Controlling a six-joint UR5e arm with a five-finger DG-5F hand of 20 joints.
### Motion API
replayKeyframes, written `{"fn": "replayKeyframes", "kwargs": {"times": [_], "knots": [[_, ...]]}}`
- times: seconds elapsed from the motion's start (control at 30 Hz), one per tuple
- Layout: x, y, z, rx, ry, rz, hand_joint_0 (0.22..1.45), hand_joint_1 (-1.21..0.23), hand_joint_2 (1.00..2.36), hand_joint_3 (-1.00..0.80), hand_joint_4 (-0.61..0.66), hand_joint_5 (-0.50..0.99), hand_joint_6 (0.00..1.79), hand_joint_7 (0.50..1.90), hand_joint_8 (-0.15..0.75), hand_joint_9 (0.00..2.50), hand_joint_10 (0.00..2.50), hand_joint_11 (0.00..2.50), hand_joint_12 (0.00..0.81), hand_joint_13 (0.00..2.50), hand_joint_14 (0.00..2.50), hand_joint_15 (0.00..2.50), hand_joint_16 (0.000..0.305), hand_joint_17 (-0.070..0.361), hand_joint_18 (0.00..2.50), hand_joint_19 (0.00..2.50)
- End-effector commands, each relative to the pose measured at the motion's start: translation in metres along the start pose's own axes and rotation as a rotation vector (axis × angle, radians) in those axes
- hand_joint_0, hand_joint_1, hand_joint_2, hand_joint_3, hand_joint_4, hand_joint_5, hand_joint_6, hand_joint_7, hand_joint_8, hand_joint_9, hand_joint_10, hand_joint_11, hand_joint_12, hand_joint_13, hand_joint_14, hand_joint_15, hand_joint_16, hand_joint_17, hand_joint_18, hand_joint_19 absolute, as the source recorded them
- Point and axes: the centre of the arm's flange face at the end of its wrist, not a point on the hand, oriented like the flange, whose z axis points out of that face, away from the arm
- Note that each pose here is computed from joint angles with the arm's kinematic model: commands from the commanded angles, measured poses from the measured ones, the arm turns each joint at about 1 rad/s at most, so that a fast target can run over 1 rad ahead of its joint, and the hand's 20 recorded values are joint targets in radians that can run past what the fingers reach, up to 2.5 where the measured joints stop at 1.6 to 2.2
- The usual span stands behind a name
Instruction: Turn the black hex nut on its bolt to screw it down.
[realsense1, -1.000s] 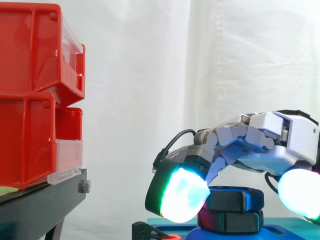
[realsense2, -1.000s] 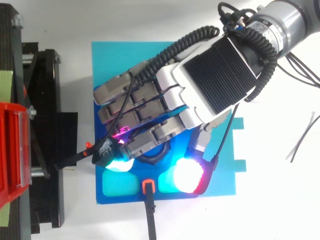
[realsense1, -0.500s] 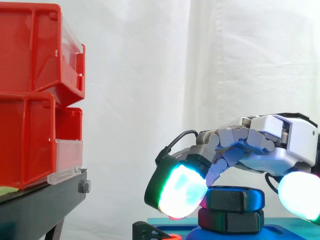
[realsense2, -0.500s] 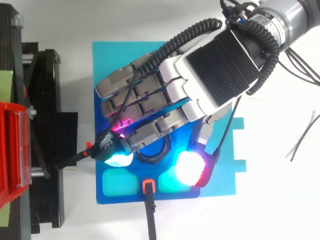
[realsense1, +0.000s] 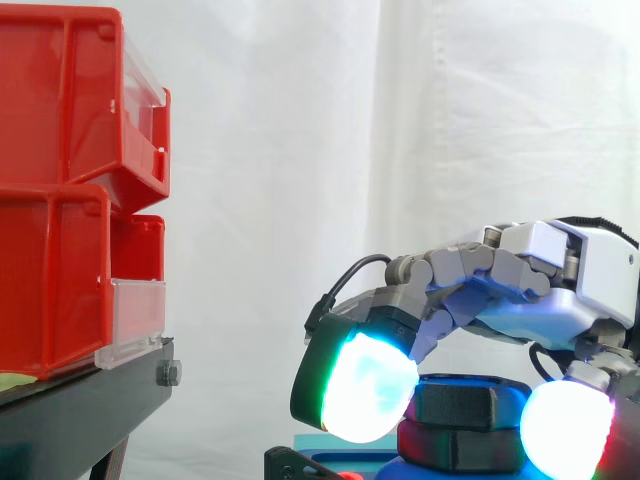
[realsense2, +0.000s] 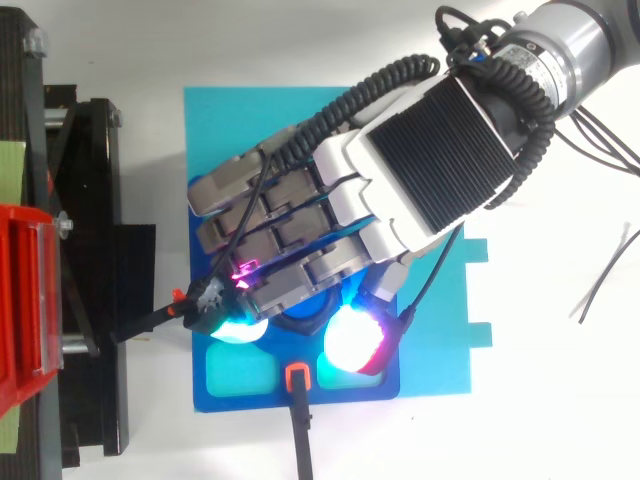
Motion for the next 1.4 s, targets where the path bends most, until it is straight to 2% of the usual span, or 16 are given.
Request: {"fn": "replayKeyframes", "kwargs": {"times": [0.0,0.07,0.1,0.17,0.3,0.37,0.43,0.5,0.67,0.77,0.93,1.13,1.37], "knots": [[-0.004,0.0,0.008,0.009,-0.012,0.012,0.54,-0.56,1.01,-0.35,0.12,-0.18,0.71,0.95,0.213,0.75,0.01,0.36,0.252,0.74,0.01,0.33,0.034,0.077,0.53,0.35],[-0.013,-0.003,0.016,0.001,-0.027,0.003,0.55,-0.55,1.01,-0.31,0.12,-0.18,0.72,0.92,0.213,0.75,0.01,0.36,0.249,0.74,0.02,0.34,0.034,0.076,0.54,0.35],[-0.019,-0.006,0.021,-0.001,-0.028,0.005,0.56,-0.55,1.02,-0.29,0.12,-0.18,0.73,0.91,0.21,0.76,0.01,0.36,0.247,0.74,0.01,0.34,0.033,0.075,0.54,0.35],[-0.022,-0.006,0.024,-0.001,-0.024,0.013,0.57,-0.55,1.02,-0.27,0.12,-0.18,0.73,0.91,0.211,0.76,0.01,0.36,0.245,0.74,0.01,0.33,0.033,0.074,0.54,0.35],[-0.023,-0.006,0.024,0.005,-0.009,0.027,0.57,-0.59,1.02,-0.27,0.12,-0.18,0.73,0.92,0.214,0.76,0.01,0.36,0.244,0.74,0.01,0.33,0.033,0.074,0.54,0.35],[-0.023,-0.006,0.024,0.007,-0.008,0.028,0.54,-0.6,1.01,-0.34,0.13,-0.18,0.72,0.93,0.221,0.76,0.01,0.36,0.251,0.75,0.01,0.33,0.034,0.077,0.55,0.35],[-0.022,-0.005,0.025,0.007,-0.005,0.028,0.49,-0.58,1.0,-0.5,0.16,-0.17,0.69,0.94,0.232,0.76,0.01,0.36,0.267,0.76,0.01,0.34,0.038,0.085,0.57,0.34],[-0.021,-0.005,0.024,0.004,-0.003,0.028,0.48,-0.58,1.0,-0.5,0.16,-0.17,0.66,0.97,0.233,0.76,0.01,0.36,0.27,0.76,0.01,0.33,0.038,0.086,0.58,0.34],[-0.02,-0.004,0.023,0.007,0.007,0.031,0.4,-0.51,1.0,-0.5,0.23,-0.15,0.5,1.16,0.258,0.75,0.01,0.35,0.309,0.77,0.01,0.31,0.047,0.107,0.61,0.32],[-0.019,-0.004,0.023,0.012,0.012,0.02,0.38,-0.51,1.0,-0.5,0.23,-0.16,0.5,1.08,0.264,0.74,0.01,0.34,0.317,0.76,0.01,0.31,0.05,0.112,0.61,0.32],[-0.019,-0.004,0.022,0.011,0.014,0.015,0.44,-0.64,1.0,-0.5,0.16,-0.18,0.5,1.01,0.23,0.7,0.01,0.34,0.289,0.74,0.01,0.33,0.043,0.097,0.56,0.34],[-0.02,-0.007,0.018,0.016,0.016,0.015,0.42,-0.62,1.0,-0.5,0.14,-0.2,0.5,0.9,0.227,0.67,0.01,0.3,0.289,0.73,0.01,0.32,0.045,0.101,0.56,0.34],[-0.02,-0.009,0.013,0.009,0.026,0.018,0.38,-0.58,1.0,-0.5,0.15,-0.21,0.5,0.87,0.246,0.66,0.01,0.27,0.307,0.73,0.01,0.31,0.049,0.111,0.58,0.32]]}}
